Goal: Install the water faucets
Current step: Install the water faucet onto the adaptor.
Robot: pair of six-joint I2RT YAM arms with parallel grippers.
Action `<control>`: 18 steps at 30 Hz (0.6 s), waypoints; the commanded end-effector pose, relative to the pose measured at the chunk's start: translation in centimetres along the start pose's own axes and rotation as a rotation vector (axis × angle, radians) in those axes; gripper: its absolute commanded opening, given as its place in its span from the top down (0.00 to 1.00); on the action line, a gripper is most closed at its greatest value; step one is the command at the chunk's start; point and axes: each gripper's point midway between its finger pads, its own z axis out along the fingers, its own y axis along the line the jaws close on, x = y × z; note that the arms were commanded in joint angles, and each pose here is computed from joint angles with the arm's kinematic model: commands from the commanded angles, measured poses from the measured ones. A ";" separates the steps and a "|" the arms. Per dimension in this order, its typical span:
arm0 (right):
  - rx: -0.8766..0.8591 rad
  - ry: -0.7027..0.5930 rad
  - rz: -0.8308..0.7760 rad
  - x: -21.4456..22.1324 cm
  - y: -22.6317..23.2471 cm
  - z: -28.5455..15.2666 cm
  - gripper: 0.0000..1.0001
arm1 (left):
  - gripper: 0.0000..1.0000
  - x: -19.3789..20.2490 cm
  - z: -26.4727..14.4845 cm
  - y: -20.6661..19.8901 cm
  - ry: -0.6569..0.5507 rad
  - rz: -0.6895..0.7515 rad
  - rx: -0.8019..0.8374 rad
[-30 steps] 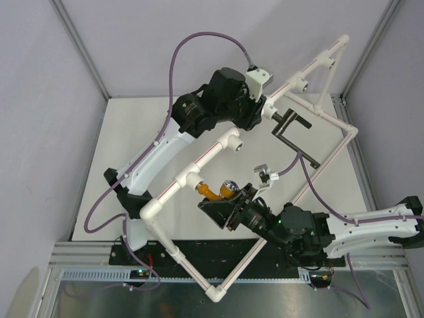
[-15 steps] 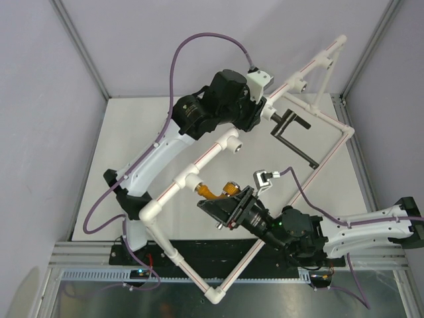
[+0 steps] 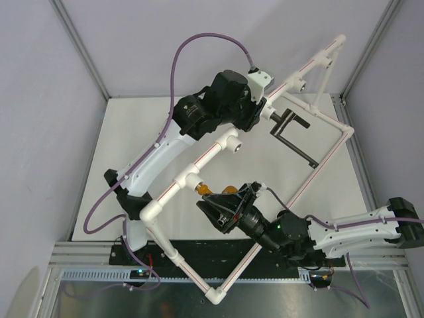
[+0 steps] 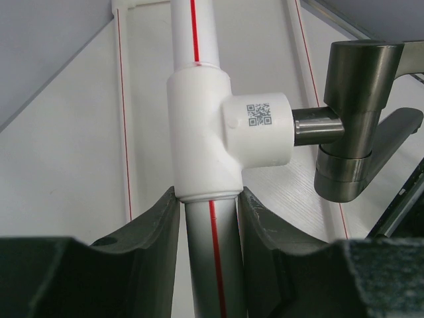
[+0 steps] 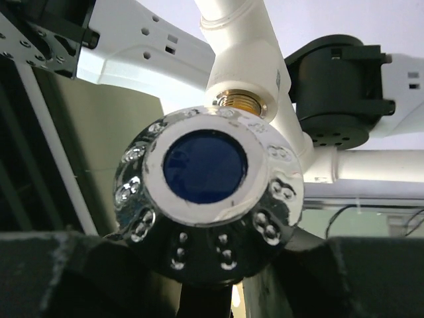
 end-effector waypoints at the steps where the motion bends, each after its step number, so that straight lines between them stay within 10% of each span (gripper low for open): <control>1: 0.025 -0.044 0.162 -1.5 -2.1 2.9 1.00 | 1.00 15.4 6.7 -1.1 0.536 0.238 -0.035; 18: 0.017 -0.029 0.078 -1.8 -1.4 0.8 0.72 | 1.00 15.2 6.5 -1.0 0.533 0.244 -0.039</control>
